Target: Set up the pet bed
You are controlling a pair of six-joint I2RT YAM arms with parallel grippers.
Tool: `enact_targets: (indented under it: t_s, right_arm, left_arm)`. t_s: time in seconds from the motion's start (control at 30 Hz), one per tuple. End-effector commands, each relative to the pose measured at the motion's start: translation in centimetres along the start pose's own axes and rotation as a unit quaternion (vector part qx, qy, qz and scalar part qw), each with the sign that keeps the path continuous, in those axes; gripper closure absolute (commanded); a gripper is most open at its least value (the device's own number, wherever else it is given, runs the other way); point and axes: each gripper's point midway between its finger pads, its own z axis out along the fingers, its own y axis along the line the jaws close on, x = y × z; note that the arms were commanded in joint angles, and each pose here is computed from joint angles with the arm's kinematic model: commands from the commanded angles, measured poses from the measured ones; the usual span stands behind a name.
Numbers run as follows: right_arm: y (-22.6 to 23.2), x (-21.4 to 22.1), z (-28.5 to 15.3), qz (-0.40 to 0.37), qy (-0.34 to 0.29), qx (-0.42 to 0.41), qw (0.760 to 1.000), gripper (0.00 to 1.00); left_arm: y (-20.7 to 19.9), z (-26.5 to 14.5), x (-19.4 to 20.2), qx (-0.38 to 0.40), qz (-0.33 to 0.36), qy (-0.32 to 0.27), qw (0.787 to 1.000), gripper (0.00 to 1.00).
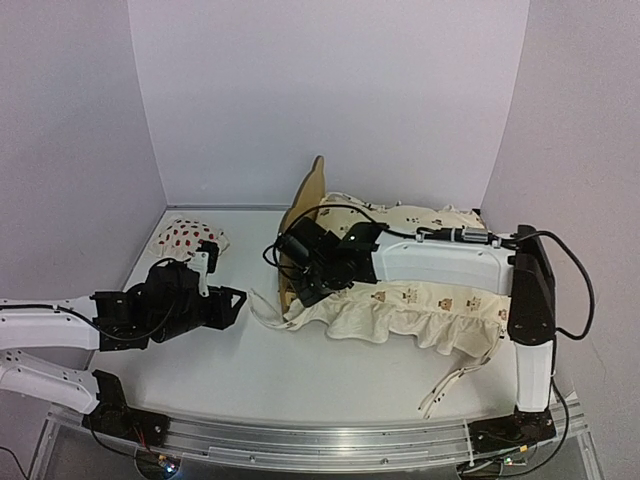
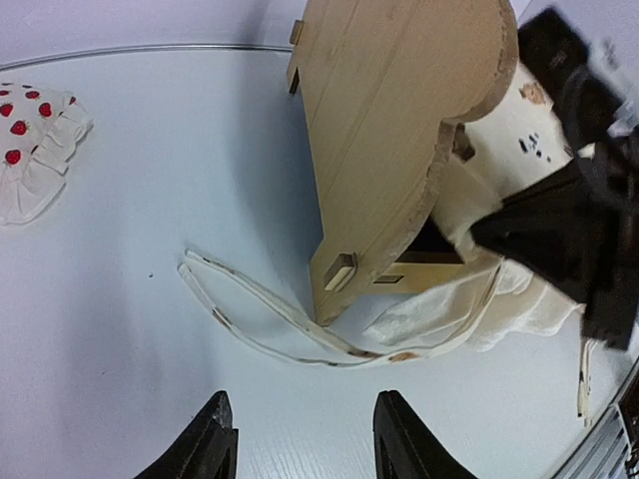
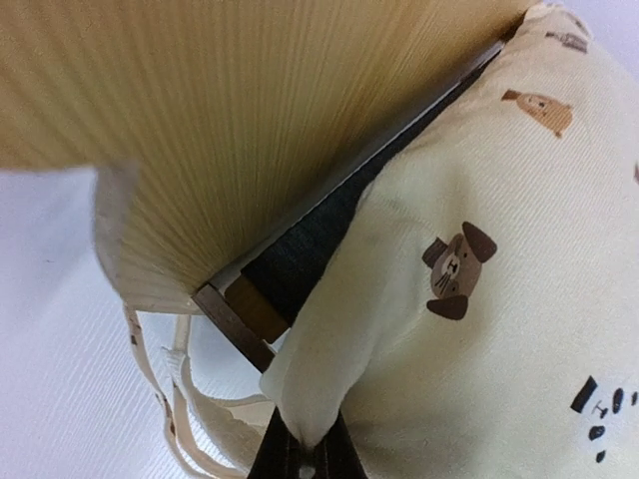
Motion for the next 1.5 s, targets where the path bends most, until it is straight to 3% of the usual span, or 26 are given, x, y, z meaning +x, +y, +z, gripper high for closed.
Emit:
enact_targets:
  t_s: [0.0,0.2,0.7,0.93,1.17,1.23,1.4,1.47]
  right_arm:
    - [-3.3,-6.0,-7.5,-0.016,-0.111,-0.003,0.994,1.00]
    - [-6.3,-6.3,-9.6,-0.015,-0.146,-0.018,0.989,1.00]
    - [-10.9,-4.8,-9.4,0.025,-0.145,-0.020,0.989,1.00]
    - [-11.2,-4.6,-9.1,0.034,-0.142,-0.027,0.989,1.00]
    - [-11.2,-4.5,-9.2,0.034,-0.142,-0.034,0.989,1.00]
    - [-11.2,-4.5,-9.3,0.034,-0.142,-0.035,0.989,1.00]
    - [-11.1,-4.4,-9.4,0.034,-0.141,-0.039,0.989,1.00]
    - [-11.1,-4.3,-9.4,0.034,-0.141,-0.040,0.989,1.00]
  left_arm:
    - [-2.7,0.0,-1.7,0.045,0.034,-0.004,0.998,0.53]
    - [-5.9,0.8,-1.9,0.105,0.073,0.010,0.992,0.55]
    - [-13.6,4.3,1.0,0.273,0.148,0.044,0.950,0.57]
    - [-14.6,6.5,1.8,0.278,0.170,0.051,0.944,0.56]
    - [-14.3,9.1,1.8,0.245,0.174,0.039,0.953,0.56]
    - [-14.3,9.7,1.8,0.236,0.176,0.035,0.955,0.59]
    - [-14.0,10.9,1.4,0.214,0.182,0.027,0.959,0.77]
    - [-13.9,11.0,1.2,0.207,0.183,0.021,0.961,0.78]
